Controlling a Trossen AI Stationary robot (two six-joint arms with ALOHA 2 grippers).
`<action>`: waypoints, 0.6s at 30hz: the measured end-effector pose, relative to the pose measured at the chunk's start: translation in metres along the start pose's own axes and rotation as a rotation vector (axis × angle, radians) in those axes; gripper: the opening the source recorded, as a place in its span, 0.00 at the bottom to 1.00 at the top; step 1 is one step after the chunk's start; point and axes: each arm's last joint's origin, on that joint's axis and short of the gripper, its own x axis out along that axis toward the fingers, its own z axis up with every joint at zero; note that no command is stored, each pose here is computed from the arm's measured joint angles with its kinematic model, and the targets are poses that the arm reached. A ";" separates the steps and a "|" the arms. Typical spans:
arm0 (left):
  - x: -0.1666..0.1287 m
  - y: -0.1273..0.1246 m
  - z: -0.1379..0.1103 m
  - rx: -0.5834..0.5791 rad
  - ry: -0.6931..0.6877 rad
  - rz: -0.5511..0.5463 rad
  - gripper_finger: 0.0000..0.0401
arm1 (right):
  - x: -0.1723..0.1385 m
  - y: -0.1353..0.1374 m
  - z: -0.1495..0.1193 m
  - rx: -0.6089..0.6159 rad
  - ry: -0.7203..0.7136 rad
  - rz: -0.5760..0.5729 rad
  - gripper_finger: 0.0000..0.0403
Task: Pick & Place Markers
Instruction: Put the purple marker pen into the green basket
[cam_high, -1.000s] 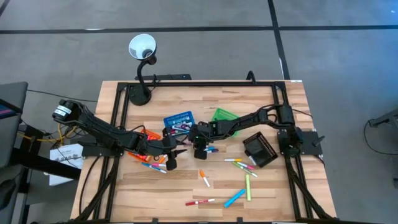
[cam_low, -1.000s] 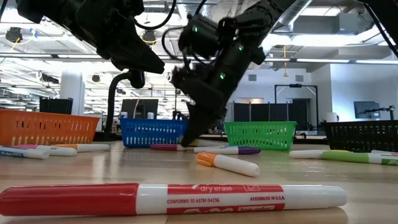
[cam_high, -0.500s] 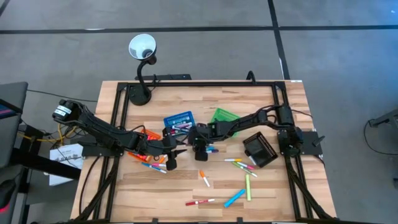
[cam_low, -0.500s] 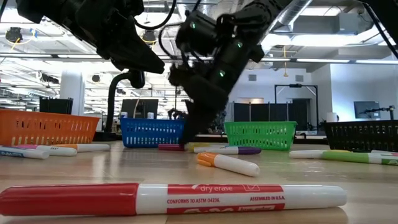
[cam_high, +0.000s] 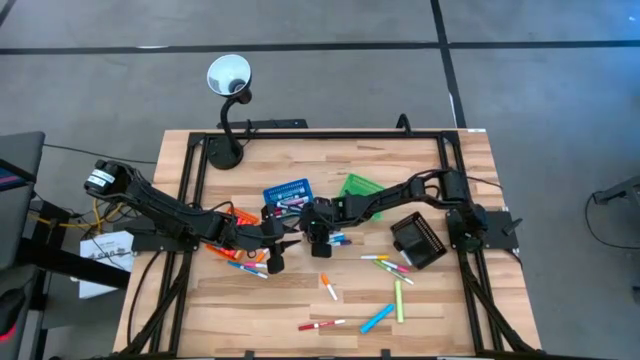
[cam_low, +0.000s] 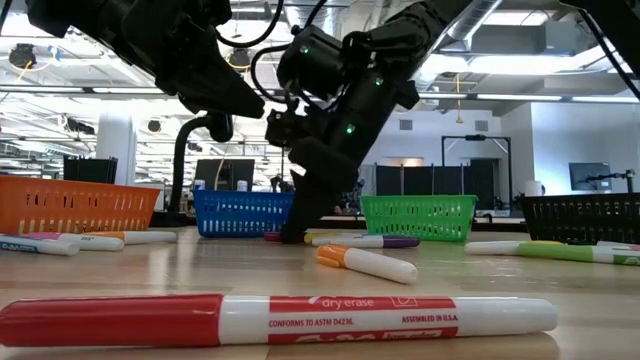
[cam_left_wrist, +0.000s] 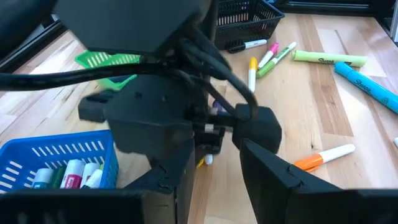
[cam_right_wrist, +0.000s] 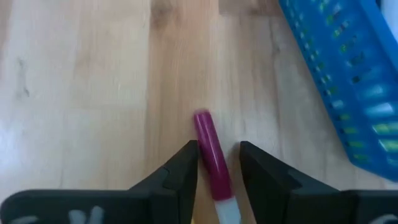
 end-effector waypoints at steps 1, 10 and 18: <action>0.000 0.000 0.000 0.000 0.000 0.000 0.31 | 0.002 -0.001 -0.001 0.000 0.003 -0.003 0.26; 0.000 0.000 0.000 0.000 0.001 0.000 0.31 | 0.002 0.003 -0.002 -0.053 0.014 -0.009 0.05; 0.000 0.000 0.000 0.000 0.000 0.000 0.31 | -0.035 0.009 0.005 -0.011 0.024 -0.012 0.11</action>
